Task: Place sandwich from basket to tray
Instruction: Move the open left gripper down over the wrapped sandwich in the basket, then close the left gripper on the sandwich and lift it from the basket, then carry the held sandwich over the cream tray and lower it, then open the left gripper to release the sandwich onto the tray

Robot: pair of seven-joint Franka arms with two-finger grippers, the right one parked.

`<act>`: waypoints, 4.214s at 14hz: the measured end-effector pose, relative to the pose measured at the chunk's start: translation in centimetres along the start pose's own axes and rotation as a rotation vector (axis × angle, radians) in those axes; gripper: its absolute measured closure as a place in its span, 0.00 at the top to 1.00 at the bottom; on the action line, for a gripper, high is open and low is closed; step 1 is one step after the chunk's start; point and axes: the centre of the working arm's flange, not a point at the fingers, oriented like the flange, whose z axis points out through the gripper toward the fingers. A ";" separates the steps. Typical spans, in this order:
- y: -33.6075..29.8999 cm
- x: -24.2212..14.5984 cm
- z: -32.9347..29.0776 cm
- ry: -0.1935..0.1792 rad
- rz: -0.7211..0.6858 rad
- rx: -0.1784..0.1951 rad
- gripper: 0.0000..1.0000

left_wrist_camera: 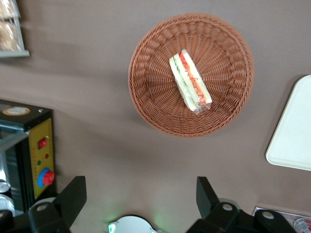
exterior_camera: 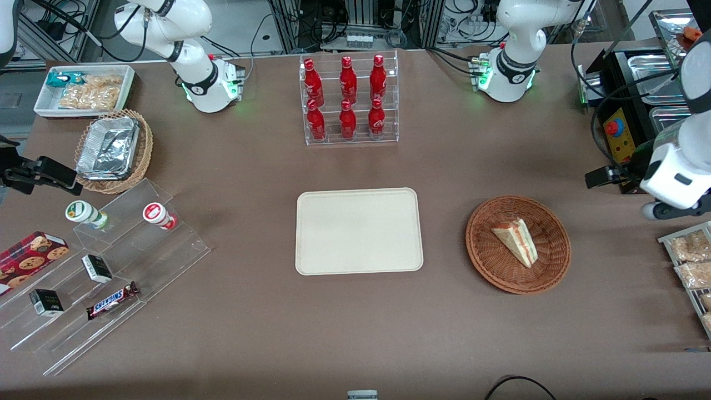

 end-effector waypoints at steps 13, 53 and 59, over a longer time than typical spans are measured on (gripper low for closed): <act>9.5 9.0 20.7 0.014 -0.398 -0.076 1.00; 46.8 -9.7 27.1 0.138 0.105 -0.109 0.23; 46.9 -9.1 26.5 0.192 0.128 -0.094 0.79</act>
